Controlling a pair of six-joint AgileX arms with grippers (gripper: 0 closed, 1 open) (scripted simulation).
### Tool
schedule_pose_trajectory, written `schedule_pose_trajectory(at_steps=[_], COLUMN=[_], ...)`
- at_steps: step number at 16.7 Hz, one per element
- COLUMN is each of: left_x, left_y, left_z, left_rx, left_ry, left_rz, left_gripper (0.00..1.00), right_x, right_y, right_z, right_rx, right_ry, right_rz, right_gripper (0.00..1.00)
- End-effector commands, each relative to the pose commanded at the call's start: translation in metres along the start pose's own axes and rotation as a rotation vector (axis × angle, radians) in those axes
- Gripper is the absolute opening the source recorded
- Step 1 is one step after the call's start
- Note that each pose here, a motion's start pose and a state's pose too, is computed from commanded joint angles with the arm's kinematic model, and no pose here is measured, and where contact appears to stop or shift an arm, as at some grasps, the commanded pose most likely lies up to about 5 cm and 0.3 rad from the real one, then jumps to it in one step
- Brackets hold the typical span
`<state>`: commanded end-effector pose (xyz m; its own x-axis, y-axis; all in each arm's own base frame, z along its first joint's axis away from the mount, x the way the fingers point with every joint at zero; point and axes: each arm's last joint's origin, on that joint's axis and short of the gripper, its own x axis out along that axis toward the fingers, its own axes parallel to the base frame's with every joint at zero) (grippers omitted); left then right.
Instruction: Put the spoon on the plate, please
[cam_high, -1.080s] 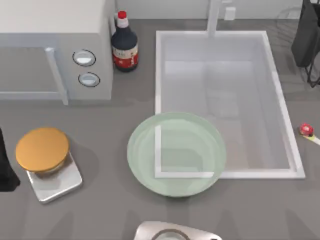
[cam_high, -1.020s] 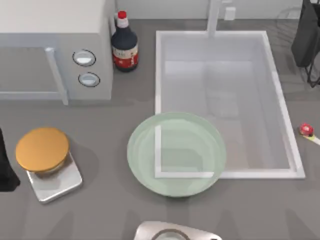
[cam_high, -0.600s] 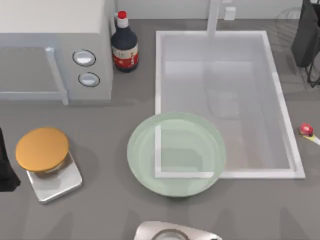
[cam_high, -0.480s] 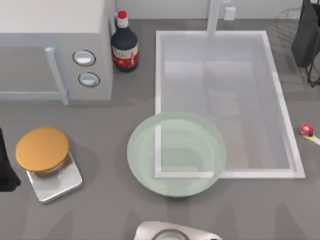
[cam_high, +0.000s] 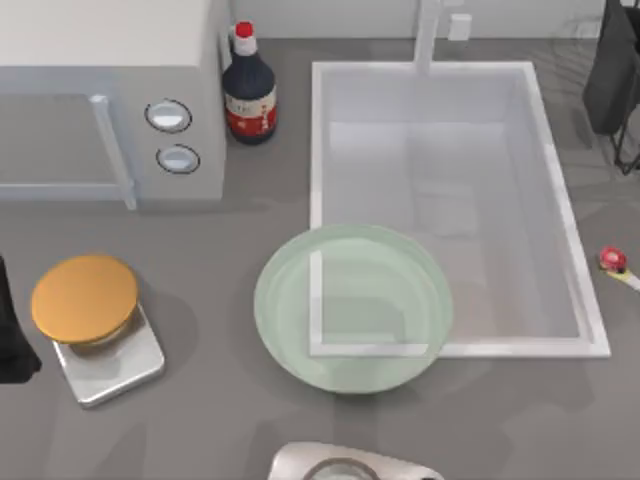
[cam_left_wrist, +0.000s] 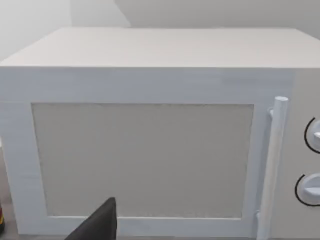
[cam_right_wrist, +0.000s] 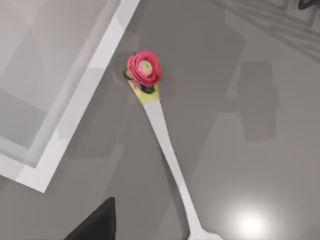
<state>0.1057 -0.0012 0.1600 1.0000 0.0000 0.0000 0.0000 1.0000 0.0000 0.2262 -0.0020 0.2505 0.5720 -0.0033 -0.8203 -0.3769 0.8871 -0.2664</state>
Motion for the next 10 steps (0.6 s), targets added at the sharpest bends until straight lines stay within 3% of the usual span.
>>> schedule_pose_trajectory(at_steps=[6,10], left_x=[0.000,0.000], left_y=[0.000,0.000], left_z=[0.000,0.000], left_rx=[0.000,0.000], left_ry=[0.000,0.000], left_rz=[0.000,0.000], left_gripper=[1.00,1.00], right_x=[0.077,0.111], right_y=[-0.027,-0.034], right_z=[0.047,0.055], right_rx=[-0.185,-0.246], right_ry=[0.364,0.478], right_rz=[0.238,0.337], right_gripper=[1.00,1.00])
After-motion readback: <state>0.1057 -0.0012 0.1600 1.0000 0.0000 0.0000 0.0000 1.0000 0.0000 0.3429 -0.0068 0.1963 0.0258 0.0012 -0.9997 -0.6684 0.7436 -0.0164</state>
